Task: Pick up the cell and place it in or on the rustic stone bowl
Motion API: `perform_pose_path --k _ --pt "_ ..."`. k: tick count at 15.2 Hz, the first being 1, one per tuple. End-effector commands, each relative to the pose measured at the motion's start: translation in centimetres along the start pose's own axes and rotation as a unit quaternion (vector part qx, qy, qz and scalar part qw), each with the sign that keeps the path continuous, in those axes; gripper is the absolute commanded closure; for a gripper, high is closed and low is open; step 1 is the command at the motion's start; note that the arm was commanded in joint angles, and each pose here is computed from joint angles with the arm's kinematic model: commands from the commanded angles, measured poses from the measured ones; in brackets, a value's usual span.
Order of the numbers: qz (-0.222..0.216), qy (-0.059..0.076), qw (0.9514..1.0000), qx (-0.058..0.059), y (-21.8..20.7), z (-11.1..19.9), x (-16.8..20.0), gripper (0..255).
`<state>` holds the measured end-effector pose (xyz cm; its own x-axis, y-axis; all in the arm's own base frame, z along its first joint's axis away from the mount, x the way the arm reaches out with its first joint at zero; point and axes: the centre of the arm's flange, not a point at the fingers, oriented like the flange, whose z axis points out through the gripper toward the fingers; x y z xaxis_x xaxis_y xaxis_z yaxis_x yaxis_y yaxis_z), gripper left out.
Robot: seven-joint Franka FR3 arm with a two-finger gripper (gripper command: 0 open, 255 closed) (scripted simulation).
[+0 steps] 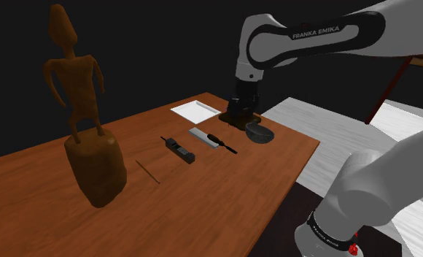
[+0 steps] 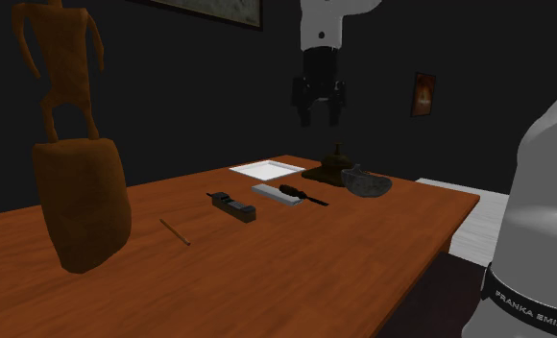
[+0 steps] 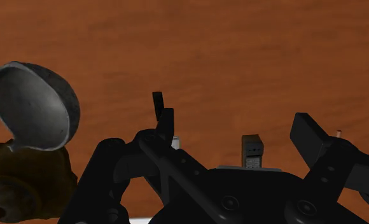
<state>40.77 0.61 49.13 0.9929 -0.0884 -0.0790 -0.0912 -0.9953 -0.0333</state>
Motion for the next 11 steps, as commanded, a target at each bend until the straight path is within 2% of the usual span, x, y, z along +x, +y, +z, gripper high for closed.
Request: perform_pose_path --k 1,11 --pt "-0.005 0.005 1.0000 -0.001 -0.6 1.7 1.9 0" --pt "-0.029 0.022 0.9993 -0.009 -4.3 9.1 11.7 0"
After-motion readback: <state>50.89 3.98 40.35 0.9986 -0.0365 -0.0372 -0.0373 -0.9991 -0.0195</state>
